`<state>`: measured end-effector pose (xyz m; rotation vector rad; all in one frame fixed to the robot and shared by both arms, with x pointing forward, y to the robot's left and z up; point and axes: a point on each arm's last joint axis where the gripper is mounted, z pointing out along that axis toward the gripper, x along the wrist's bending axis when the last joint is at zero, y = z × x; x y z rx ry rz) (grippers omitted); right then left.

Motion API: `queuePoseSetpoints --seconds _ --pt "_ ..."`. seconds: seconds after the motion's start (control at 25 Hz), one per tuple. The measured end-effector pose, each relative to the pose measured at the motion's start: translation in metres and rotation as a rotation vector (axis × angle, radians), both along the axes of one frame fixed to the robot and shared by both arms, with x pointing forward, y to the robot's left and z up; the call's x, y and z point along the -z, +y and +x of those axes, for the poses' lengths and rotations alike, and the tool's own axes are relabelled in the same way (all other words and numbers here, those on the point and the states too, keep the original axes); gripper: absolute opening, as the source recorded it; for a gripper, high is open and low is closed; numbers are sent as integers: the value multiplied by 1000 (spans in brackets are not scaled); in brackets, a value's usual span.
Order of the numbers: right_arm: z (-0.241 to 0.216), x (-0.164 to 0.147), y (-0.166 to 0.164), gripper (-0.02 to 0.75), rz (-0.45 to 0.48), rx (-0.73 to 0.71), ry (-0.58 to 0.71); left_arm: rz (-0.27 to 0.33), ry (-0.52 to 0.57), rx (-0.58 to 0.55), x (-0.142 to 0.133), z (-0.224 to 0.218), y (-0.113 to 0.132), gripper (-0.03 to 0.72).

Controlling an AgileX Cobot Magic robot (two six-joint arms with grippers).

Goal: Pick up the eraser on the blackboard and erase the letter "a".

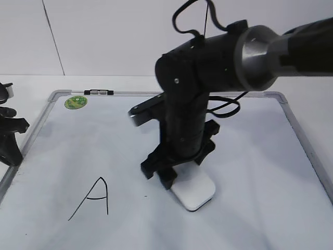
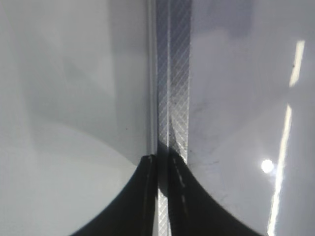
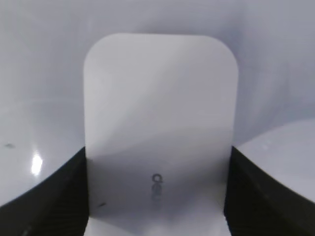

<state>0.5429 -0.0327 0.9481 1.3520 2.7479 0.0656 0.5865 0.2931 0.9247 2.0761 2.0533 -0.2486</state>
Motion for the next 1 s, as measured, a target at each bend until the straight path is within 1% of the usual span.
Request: queuePoseSetpoints --seconds 0.12,0.24,0.44,0.52,0.68,1.0 --pt "-28 0 28 571 15 -95 21 0 0 0 0 0 0 34" --pt "-49 1 47 571 28 -152 38 0 0 0 0 0 0 34" --pt "-54 1 50 571 30 -161 51 0 0 0 0 0 0 35" --pt "-53 1 49 571 17 -145 36 0 0 0 0 0 0 35" --pt "-44 1 41 571 -5 -90 17 0 -2 -1 0 0 0 35" --pt "10 0 -18 571 -90 68 -16 -1 -2 -2 0 0 0 35"
